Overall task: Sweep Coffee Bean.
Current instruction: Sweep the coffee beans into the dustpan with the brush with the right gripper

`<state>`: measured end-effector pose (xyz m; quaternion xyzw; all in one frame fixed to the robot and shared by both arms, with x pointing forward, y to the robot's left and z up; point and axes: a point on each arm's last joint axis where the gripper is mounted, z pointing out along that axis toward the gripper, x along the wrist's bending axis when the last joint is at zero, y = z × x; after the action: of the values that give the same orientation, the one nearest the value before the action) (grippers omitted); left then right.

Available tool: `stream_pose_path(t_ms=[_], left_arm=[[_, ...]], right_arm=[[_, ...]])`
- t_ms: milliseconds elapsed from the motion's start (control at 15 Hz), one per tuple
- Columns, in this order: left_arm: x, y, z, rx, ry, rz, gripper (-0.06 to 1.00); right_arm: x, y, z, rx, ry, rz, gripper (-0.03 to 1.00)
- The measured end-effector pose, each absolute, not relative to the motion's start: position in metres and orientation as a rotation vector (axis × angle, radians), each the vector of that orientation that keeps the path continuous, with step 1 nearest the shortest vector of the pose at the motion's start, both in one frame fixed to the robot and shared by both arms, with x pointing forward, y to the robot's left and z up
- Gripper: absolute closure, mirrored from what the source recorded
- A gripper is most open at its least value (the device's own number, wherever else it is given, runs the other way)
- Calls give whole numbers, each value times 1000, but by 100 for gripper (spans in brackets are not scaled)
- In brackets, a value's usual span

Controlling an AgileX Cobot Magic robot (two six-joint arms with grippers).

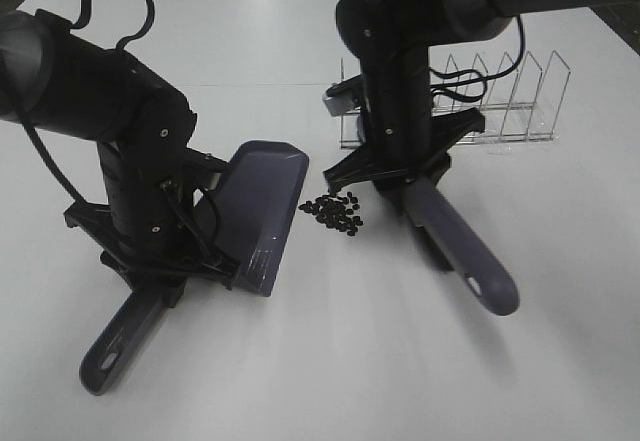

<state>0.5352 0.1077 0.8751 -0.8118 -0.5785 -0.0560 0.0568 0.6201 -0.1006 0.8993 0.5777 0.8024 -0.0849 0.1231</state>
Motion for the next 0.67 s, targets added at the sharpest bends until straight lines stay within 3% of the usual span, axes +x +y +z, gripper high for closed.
stream_pose_path(t_ms=[267, 667], left_arm=[[535, 108, 875, -2466, -1747, -171, 62], [535, 109, 875, -2455, -1741, -167, 62]], right_arm=[[630, -63, 880, 1885, 2464, -128, 67], [645, -28, 890, 2114, 2592, 245, 67]])
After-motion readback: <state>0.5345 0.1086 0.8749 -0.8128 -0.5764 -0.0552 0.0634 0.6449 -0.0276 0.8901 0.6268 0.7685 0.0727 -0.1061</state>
